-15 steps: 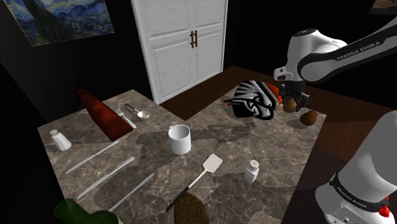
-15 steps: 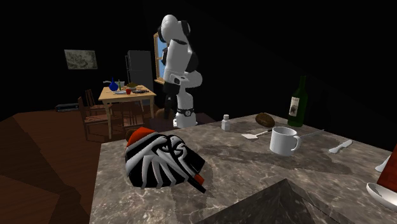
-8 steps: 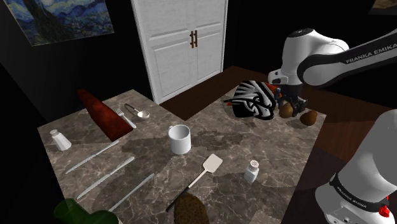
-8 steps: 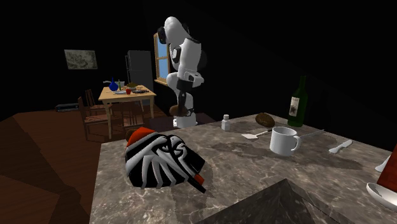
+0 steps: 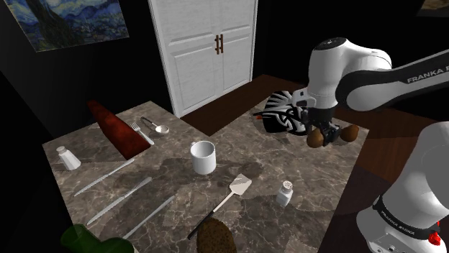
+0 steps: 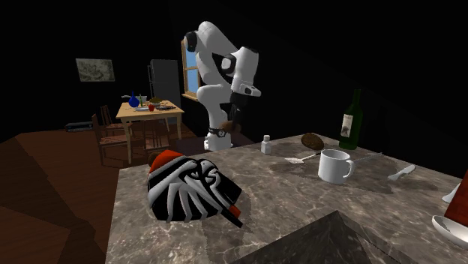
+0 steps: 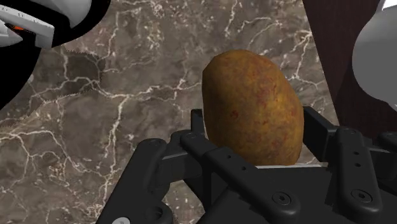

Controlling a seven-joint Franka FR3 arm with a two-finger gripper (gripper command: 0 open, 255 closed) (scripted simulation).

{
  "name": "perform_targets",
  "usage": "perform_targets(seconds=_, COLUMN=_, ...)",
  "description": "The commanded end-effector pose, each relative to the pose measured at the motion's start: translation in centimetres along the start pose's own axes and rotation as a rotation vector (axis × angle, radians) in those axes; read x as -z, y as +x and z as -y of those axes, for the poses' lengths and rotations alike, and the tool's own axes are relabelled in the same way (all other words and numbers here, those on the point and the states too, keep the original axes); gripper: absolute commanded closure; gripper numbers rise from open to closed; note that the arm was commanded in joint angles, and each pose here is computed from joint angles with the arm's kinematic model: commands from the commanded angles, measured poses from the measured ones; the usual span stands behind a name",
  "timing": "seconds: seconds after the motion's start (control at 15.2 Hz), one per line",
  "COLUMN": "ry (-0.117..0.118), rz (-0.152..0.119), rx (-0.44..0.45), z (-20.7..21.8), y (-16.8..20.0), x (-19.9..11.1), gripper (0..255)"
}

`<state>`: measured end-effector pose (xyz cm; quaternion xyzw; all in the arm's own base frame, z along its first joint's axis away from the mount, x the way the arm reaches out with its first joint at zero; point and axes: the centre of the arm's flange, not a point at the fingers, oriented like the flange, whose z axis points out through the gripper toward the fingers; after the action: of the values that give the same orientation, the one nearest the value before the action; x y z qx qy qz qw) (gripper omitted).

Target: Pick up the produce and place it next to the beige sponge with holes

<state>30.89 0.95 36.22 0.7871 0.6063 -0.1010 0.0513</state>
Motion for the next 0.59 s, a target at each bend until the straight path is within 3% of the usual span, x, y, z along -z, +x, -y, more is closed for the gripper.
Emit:
perform_targets(seconds=0.0, ry=0.001, rz=0.0, rx=-0.002, z=1.6, y=2.3, x=0.5, gripper=255)
perform_targets(seconds=0.53, ry=0.001, rz=0.0, rx=-0.002, z=6.0, y=11.6, x=2.4, gripper=255)
